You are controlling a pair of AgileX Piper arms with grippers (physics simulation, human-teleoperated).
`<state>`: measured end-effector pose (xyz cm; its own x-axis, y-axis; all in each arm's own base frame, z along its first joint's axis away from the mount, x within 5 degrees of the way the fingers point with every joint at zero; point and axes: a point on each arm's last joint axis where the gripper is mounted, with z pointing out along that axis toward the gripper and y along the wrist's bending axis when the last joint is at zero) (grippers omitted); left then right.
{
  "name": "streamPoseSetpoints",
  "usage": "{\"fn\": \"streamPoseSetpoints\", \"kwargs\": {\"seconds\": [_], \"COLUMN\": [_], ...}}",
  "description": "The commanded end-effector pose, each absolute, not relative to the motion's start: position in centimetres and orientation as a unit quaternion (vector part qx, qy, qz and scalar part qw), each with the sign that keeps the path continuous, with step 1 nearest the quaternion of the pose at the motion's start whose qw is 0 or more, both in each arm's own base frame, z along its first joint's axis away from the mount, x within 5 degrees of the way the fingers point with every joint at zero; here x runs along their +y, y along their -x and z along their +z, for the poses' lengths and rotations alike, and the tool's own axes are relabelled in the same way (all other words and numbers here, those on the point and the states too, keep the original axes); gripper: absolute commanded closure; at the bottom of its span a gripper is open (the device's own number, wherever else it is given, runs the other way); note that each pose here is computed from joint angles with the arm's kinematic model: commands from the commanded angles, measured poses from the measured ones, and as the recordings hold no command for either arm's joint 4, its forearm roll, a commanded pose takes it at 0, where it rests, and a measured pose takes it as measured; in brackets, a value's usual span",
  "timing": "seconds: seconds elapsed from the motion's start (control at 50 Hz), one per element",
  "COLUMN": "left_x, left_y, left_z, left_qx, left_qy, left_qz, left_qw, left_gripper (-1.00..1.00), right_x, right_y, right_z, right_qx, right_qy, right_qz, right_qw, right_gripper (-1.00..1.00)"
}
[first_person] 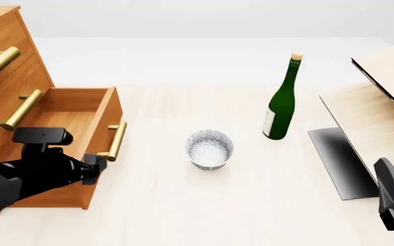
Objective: Put the bowl in the bottom drawer of the cabinet and close it.
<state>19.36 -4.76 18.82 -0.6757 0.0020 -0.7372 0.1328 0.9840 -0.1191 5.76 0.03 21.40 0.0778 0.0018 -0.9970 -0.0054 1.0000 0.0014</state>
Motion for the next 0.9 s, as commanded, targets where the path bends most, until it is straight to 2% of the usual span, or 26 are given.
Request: {"fn": "streamPoseSetpoints", "kwargs": {"seconds": [0.02, 0.9], "left_x": [-4.9, -7.8], "left_y": [-19.1, -18.9], "left_z": [17.3, 17.9], "left_qx": [0.923, 0.917], "left_qy": [0.01, -0.039], "left_qz": [-0.1, -0.136], "left_qw": [0.371, 0.373], "left_gripper": [-1.0, -1.0], "right_x": [0.0, 0.0], "right_y": [-5.8, -5.8], "right_z": [21.4, 21.4], "right_qx": [0.679, 0.679], "right_qy": [0.002, 0.002], "right_qz": [0.002, 0.003], "right_qw": [0.734, 0.734], "right_gripper": [-1.0, -1.0]}}
